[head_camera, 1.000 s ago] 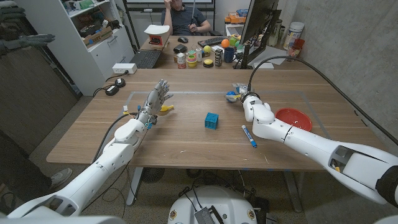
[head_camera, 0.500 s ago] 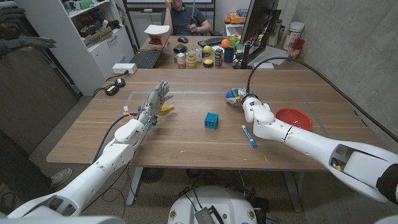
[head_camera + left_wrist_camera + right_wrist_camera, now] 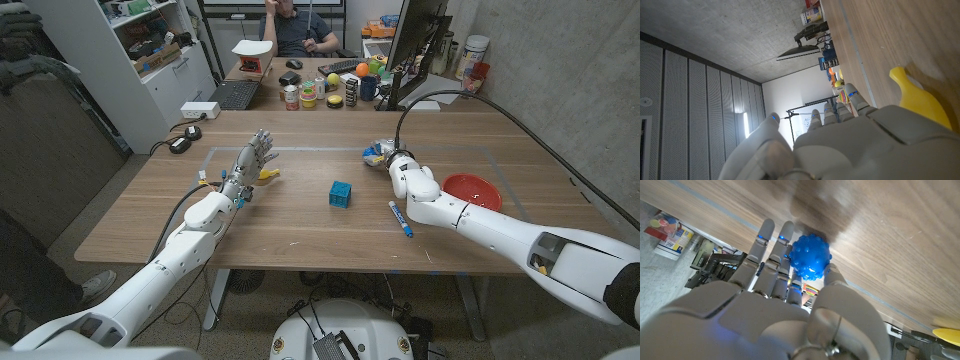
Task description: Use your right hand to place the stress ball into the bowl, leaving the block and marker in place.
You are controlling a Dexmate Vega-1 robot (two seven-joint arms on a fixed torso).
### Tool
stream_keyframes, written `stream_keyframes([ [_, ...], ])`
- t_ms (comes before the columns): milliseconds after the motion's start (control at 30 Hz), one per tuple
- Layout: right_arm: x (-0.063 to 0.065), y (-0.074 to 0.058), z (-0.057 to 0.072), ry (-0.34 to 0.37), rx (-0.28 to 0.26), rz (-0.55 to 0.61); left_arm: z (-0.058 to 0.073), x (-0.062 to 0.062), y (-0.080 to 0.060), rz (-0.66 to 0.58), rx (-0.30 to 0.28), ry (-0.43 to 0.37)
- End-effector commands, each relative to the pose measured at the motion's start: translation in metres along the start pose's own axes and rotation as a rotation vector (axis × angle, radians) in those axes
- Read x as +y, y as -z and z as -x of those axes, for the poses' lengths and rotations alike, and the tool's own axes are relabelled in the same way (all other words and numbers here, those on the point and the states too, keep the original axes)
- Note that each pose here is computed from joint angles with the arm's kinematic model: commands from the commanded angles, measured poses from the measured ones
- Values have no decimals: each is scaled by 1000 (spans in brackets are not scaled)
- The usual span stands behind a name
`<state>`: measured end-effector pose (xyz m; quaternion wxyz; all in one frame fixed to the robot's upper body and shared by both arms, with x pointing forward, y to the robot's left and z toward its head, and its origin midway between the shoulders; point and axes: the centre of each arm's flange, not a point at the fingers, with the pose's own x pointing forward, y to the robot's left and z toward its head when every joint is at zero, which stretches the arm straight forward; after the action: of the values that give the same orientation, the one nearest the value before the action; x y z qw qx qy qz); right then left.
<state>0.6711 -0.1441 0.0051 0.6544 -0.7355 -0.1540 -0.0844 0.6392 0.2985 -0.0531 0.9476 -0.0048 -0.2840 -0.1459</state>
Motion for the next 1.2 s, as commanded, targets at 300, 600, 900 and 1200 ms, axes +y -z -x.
stream_keyframes([
  [300, -3, -7, 3, 109, -13, 25, -3, 1, 3, -1, 11, 3],
  [600, -16, -9, 9, 218, -29, 13, -6, 1, 5, -2, 16, 6],
  [900, -28, -13, 15, 320, -47, 24, -9, 2, 4, -3, 14, 9],
  [1200, -38, -15, 18, 385, -54, 41, -11, 4, 4, -4, 11, 9],
])
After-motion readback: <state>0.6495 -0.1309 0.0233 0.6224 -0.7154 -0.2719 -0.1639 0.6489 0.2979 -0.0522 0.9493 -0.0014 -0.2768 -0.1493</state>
